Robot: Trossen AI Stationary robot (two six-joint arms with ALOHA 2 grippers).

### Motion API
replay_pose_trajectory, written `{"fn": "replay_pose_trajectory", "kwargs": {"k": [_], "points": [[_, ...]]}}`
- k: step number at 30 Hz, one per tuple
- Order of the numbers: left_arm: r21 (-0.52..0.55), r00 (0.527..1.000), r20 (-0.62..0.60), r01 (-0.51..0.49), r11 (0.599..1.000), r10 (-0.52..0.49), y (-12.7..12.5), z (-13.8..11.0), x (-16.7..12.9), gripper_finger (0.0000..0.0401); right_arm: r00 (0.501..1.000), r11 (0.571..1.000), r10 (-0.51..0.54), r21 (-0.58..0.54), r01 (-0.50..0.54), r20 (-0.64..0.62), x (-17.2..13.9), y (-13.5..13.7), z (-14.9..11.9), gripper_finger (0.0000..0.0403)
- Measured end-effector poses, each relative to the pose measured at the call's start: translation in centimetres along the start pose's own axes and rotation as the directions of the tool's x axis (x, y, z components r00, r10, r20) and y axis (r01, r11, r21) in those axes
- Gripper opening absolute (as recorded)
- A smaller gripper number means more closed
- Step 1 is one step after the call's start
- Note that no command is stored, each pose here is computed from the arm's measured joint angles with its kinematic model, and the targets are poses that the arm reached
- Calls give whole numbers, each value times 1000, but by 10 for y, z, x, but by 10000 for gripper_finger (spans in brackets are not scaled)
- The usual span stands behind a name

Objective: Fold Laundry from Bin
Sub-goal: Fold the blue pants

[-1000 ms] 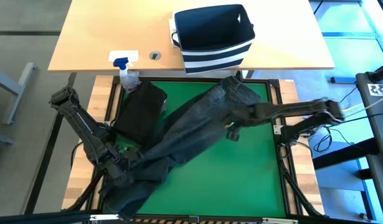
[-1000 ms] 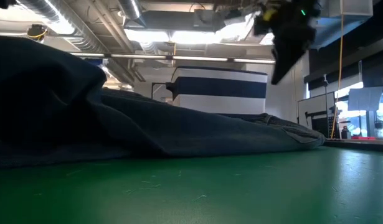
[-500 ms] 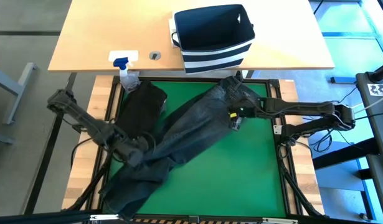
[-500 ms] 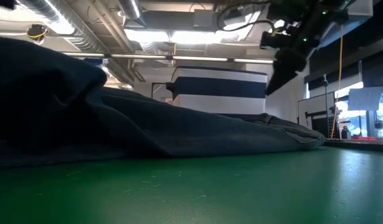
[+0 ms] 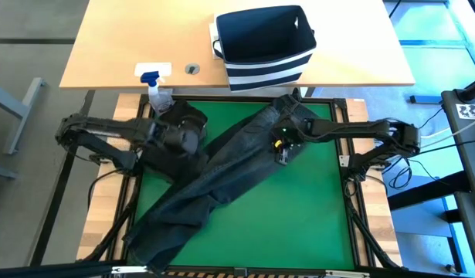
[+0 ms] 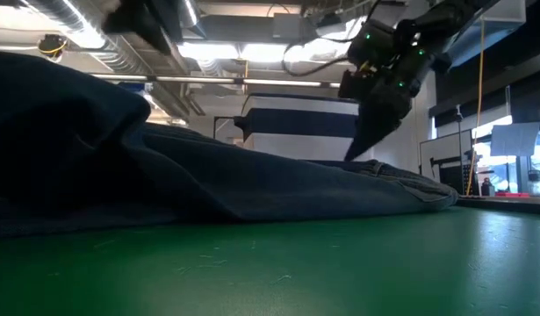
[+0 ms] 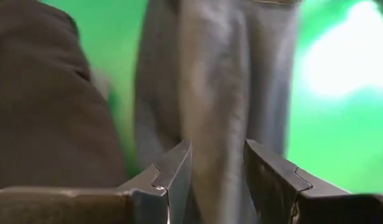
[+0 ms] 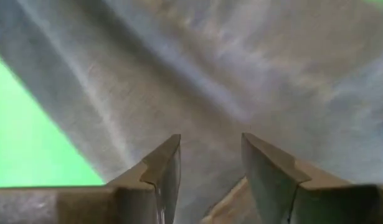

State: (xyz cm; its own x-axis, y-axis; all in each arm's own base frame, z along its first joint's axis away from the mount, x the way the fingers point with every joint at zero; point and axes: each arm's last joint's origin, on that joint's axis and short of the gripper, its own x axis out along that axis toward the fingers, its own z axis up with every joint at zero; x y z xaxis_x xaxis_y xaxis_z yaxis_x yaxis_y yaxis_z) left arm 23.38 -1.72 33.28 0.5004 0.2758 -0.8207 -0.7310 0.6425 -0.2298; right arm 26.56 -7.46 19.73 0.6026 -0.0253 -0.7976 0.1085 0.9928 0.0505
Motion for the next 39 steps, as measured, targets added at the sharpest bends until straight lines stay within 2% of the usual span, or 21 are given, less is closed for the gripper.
{"fn": "replay_pose_trajectory", "kwargs": {"k": [4,7,12,17,24,29,32,36,39], "points": [[20,999,-39,-7,1000,8,27,20,35,140,995,994,90,74,-87,-39,3,8,-3,166],[13,994,-75,77,997,-76,44,25,66,140,994,992,105,77,-102,-42,4,15,-3,166],[-54,949,-164,265,963,-271,61,14,115,140,994,993,99,71,-95,-47,5,20,-3,166],[-100,930,-210,287,953,-302,68,-2,144,140,995,993,85,91,-81,-44,5,19,-2,166],[-87,932,-256,240,967,-255,70,-15,165,140,997,994,60,89,-56,-39,5,19,-2,166],[-10,900,-280,345,939,-334,58,-19,174,131,997,994,59,99,-55,-39,5,19,-2,166],[20,905,-285,334,942,-315,57,-22,176,98,997,993,59,101,-55,-38,5,19,-2,166],[22,904,-295,331,943,-310,58,-19,174,21,998,993,59,102,-55,-39,5,19,-2,166],[43,916,-288,305,951,-281,56,-9,164,10,998,993,59,101,-55,-39,5,19,-2,166]]}}
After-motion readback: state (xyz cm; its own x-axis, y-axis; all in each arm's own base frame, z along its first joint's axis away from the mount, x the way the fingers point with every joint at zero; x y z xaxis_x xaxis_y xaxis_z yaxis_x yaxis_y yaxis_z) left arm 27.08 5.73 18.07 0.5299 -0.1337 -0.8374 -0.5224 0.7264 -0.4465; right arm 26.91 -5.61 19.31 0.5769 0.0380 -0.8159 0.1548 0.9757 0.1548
